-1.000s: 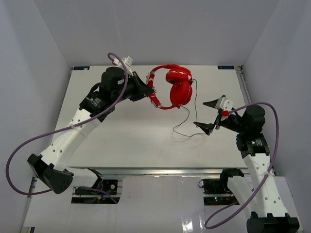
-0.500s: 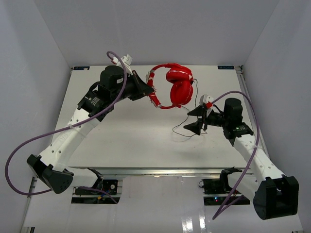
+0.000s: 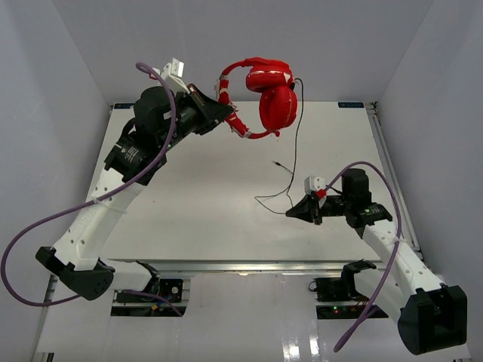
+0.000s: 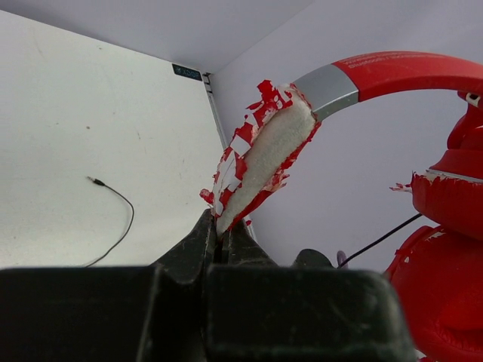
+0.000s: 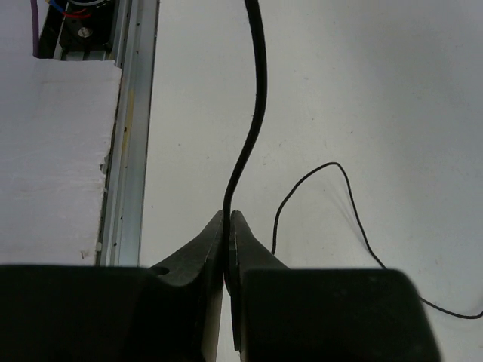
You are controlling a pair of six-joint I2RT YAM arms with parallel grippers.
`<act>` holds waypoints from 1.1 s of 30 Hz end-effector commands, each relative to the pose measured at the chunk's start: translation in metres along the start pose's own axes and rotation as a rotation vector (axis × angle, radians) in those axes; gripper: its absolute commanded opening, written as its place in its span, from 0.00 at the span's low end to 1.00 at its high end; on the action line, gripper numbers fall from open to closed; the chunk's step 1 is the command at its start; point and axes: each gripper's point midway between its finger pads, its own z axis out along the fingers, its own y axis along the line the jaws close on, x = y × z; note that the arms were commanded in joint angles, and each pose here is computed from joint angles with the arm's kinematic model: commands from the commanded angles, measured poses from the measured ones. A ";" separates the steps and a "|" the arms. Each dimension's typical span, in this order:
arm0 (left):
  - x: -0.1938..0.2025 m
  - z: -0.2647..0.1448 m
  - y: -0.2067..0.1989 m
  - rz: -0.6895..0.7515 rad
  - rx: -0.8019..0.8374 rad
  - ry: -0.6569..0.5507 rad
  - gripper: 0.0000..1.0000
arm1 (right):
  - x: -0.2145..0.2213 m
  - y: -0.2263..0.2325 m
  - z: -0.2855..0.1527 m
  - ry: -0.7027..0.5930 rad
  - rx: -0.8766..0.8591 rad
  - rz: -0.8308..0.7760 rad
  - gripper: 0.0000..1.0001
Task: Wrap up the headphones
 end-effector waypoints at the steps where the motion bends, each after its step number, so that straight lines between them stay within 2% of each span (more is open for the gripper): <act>1: -0.032 -0.004 -0.029 -0.068 0.075 -0.120 0.00 | -0.031 0.000 -0.005 -0.023 -0.003 -0.062 0.08; 5: -0.032 0.003 -0.027 -0.075 0.069 -0.122 0.00 | -0.046 -0.007 -0.011 0.002 0.047 -0.071 0.08; 7: -0.031 0.011 -0.021 -0.067 0.046 -0.127 0.00 | -0.052 -0.021 -0.016 0.063 0.127 -0.105 0.08; 9: -0.025 0.027 -0.005 -0.034 -0.013 -0.119 0.00 | -0.050 -0.037 -0.023 0.178 0.218 -0.130 0.08; 11: -0.020 0.049 0.017 0.059 -0.102 -0.107 0.00 | -0.030 -0.051 -0.037 0.371 0.313 -0.112 0.08; 14: 0.015 0.101 0.072 0.196 -0.296 0.000 0.00 | -0.014 -0.071 -0.050 0.595 0.425 -0.137 0.08; 16: 0.034 0.124 0.094 0.282 -0.375 0.061 0.00 | -0.026 -0.091 -0.072 0.684 0.563 -0.193 0.08; 20: 0.094 0.153 0.136 0.438 -0.468 0.212 0.00 | -0.061 -0.118 -0.104 0.710 0.750 -0.261 0.08; 25: 0.165 0.153 0.182 0.548 -0.498 0.386 0.00 | -0.090 -0.134 -0.116 0.695 0.834 -0.311 0.08; 28: 0.182 0.147 0.172 0.562 -0.405 0.418 0.00 | -0.091 -0.141 -0.121 0.718 0.864 -0.340 0.08; 31: 0.208 0.129 0.168 0.599 -0.289 0.506 0.00 | -0.094 -0.148 -0.122 0.689 0.909 -0.349 0.08; 33: 0.209 0.114 0.160 0.610 -0.238 0.503 0.00 | -0.090 -0.152 -0.123 0.675 0.930 -0.339 0.08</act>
